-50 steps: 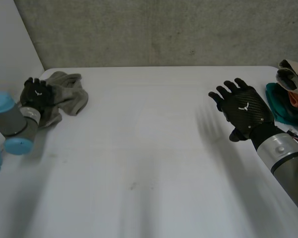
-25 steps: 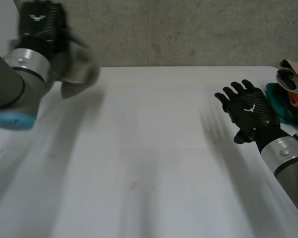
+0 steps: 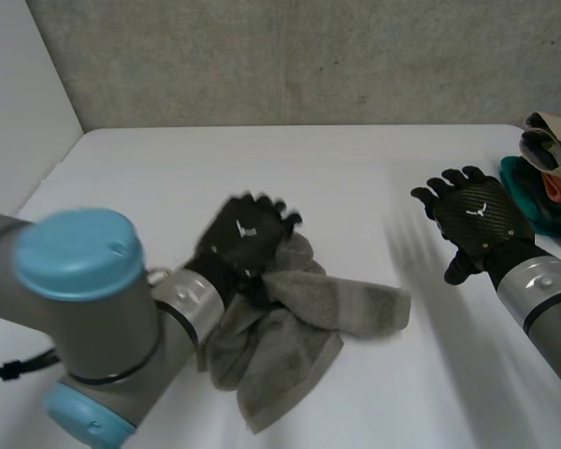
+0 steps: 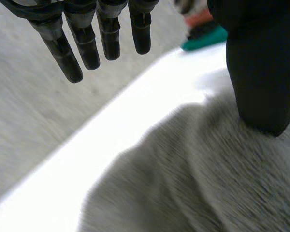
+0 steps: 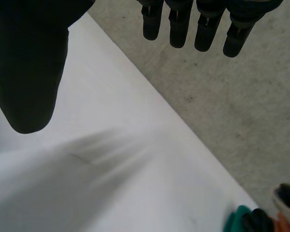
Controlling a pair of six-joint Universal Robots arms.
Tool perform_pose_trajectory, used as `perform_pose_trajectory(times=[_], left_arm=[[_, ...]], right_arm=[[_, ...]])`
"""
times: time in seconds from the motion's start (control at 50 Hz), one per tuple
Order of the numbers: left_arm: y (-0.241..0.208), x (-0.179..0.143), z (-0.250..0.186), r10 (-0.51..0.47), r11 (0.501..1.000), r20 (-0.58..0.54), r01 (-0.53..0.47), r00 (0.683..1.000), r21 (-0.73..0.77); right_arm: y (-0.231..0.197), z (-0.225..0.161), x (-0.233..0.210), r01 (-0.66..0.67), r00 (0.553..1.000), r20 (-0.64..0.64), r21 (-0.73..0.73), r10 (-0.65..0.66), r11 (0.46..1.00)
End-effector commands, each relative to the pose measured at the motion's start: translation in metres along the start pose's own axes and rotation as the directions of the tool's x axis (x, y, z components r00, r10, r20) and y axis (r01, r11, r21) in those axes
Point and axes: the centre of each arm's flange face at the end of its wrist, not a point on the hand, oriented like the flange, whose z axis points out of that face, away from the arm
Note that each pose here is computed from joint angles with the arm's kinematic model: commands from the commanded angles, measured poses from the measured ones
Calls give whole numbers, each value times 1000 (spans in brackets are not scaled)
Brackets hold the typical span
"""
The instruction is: Fold the laundry.
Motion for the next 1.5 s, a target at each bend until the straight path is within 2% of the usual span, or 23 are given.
perform_pose_trajectory(times=[0.02,0.06,0.14,0.28,0.38,0.5,0.6,0.68,0.8,0.88,0.96,1.1,1.26,1.4,1.5], left_arm=[[-28,-26,-29,-37,998,152,29,988,56],[-24,-25,-37,-39,999,179,33,983,33],[-4,-13,-56,-32,998,198,42,980,-49],[28,-8,-65,-55,985,188,85,981,-153],[61,-48,-53,-94,955,311,174,946,-240],[77,-69,-44,-145,946,265,213,953,-246],[87,-73,-26,-179,955,165,211,970,-208],[86,-76,-13,-160,972,126,179,979,-154],[92,-82,1,-141,978,113,157,984,-140],[94,-74,4,-149,975,87,161,985,-152],[92,-52,1,-161,972,11,161,987,-172],[86,-36,-20,-233,938,-46,212,971,-274],[82,-52,-46,-311,887,32,303,950,-349],[83,-45,-55,-375,860,50,368,925,-354],[81,-19,-50,-427,848,-16,395,904,-353]], right_arm=[[-11,-3,5,-164,984,51,-122,171,979],[-7,-2,1,-223,966,85,-216,246,951],[-1,3,-14,-252,936,158,-324,315,912],[-10,1,-55,-204,904,295,-336,309,919],[-2,13,-74,-191,893,327,-343,308,920],[-2,30,-104,-167,886,363,-333,290,928],[-8,46,-97,-166,930,274,-284,246,944],[-14,44,-95,-165,943,247,-235,223,958],[-63,21,-68,-170,960,209,-81,183,982],[-95,5,-52,-172,969,183,25,165,985],[-132,-17,-30,-165,980,137,155,144,974],[-142,-26,-24,-116,989,114,193,95,974],[-139,-23,-21,-85,994,86,184,70,979],[-141,-24,-22,-85,994,91,189,69,978],[-143,-24,-22,-88,993,89,195,71,977]])
